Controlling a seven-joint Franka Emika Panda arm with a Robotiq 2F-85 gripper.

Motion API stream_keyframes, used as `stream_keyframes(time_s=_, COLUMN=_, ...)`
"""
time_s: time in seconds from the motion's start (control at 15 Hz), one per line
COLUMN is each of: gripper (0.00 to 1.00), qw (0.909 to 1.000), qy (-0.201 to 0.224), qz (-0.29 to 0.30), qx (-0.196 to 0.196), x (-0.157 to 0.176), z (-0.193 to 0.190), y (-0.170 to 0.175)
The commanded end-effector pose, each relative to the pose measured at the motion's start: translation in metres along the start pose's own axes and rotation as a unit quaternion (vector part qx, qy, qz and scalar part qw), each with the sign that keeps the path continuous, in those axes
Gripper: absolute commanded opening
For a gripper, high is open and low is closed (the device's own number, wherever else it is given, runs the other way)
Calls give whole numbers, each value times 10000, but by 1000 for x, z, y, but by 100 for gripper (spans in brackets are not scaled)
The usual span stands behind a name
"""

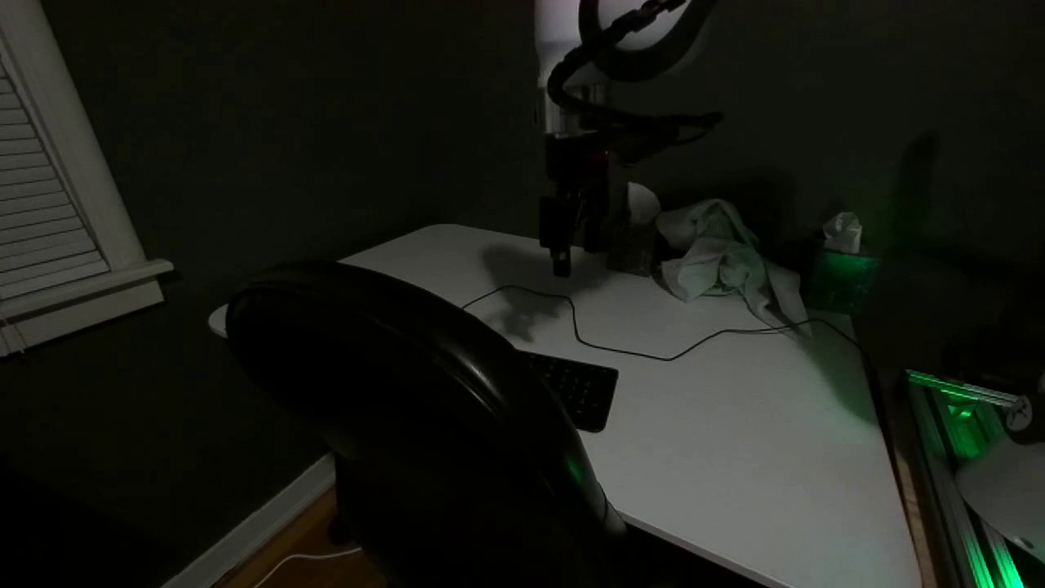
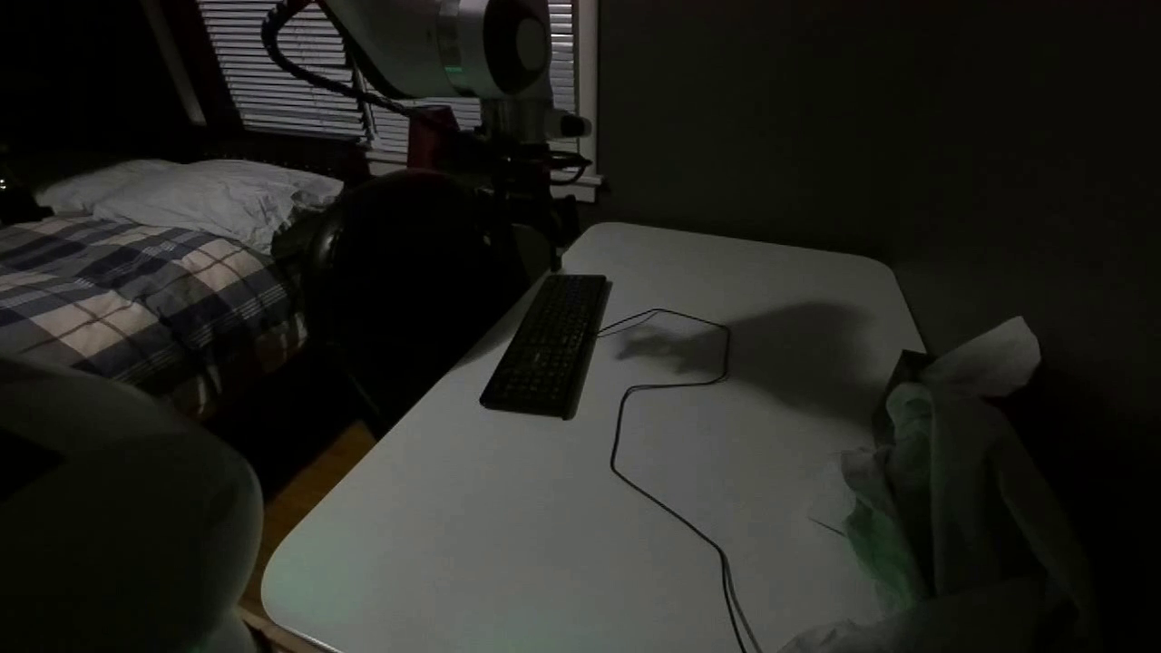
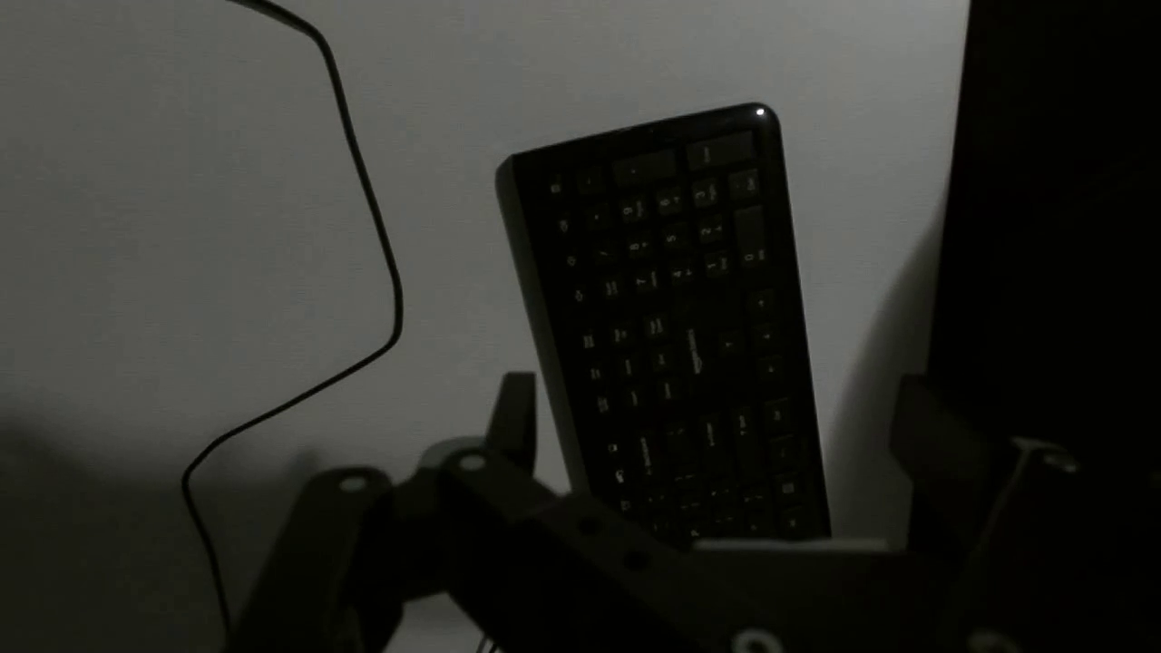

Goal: Press a key on the keyboard.

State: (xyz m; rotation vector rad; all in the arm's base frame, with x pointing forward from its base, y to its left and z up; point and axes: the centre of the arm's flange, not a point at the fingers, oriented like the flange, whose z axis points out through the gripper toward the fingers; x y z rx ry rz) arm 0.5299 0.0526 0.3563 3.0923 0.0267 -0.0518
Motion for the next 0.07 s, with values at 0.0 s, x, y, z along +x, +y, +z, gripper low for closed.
stream_keyframes(time_s=0.0, gripper=100, qw=10000, qy=0, qz=-2, qx=1, x=0, z=0, y=0)
